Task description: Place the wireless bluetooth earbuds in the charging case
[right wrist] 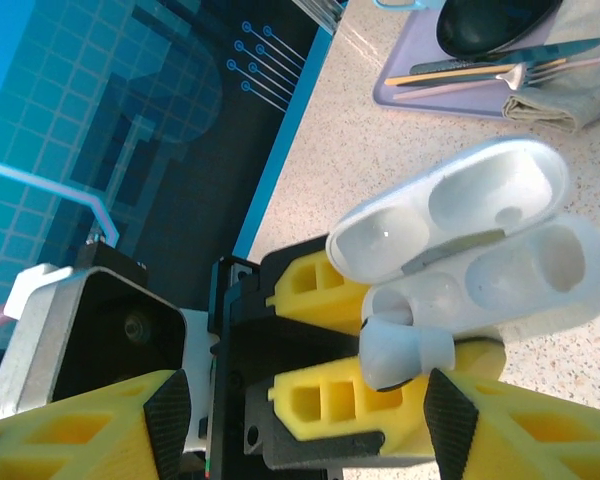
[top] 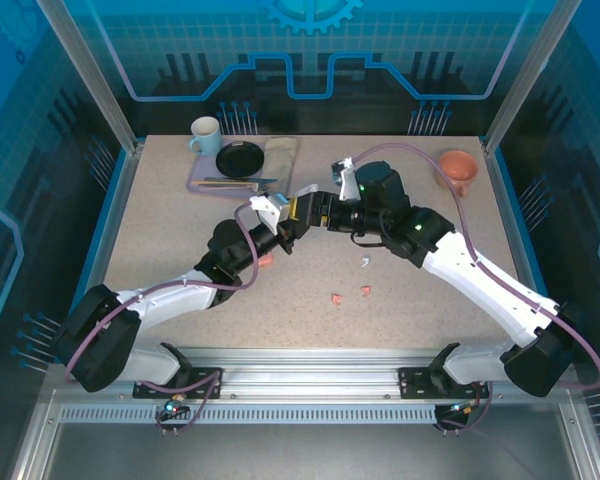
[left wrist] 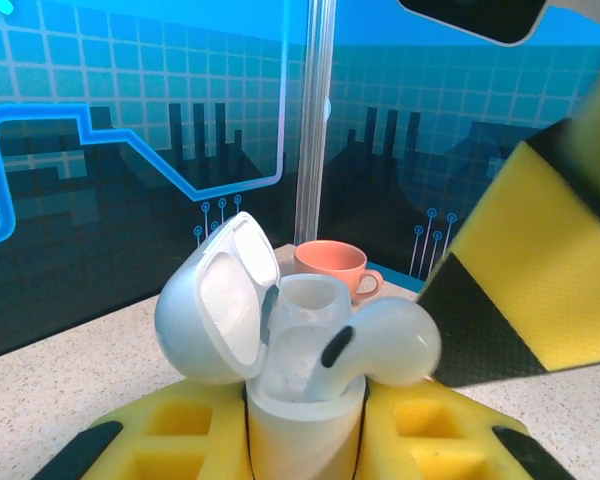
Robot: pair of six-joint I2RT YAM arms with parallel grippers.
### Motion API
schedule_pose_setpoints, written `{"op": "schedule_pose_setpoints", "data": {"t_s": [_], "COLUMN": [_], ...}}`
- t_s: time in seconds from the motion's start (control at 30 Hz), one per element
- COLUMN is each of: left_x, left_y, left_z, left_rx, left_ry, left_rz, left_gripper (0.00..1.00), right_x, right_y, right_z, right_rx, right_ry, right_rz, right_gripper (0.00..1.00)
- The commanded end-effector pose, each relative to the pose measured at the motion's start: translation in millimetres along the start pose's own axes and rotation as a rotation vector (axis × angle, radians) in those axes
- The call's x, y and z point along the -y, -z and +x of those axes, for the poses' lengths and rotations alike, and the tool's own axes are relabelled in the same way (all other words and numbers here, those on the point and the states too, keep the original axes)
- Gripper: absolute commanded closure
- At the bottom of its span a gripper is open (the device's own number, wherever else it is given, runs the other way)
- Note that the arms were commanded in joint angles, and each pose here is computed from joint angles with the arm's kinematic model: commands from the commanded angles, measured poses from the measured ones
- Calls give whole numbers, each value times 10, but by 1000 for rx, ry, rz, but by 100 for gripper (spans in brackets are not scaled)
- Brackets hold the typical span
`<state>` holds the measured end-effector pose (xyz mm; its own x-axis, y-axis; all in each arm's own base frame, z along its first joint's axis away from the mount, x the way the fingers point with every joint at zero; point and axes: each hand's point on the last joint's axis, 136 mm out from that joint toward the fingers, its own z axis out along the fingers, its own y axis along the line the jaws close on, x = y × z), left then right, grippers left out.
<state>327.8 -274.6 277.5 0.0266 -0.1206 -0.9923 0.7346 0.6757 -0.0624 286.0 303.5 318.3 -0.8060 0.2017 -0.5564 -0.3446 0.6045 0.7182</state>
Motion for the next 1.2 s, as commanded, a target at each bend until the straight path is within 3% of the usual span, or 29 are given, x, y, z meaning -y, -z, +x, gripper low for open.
{"op": "schedule_pose_setpoints", "data": {"t_s": [0.0,0.53,1.17], "left_x": [90,93,102], "left_y": [55,67,70], "left_z": [-110,-92,-128], "left_rx": [39,37,39], "left_ry": [-14,-12,-19], "left_rz": [38,37,40], "left_gripper": [100,100,100], "right_x": [-129,-108,-97], "right_y": [37,135,-12], "right_z": [-197,-291,-40], "right_rx": [54,87,16], "right_ry": [27,17,2], "right_rz": [-31,-27,-38], "right_gripper": [34,35,35]}}
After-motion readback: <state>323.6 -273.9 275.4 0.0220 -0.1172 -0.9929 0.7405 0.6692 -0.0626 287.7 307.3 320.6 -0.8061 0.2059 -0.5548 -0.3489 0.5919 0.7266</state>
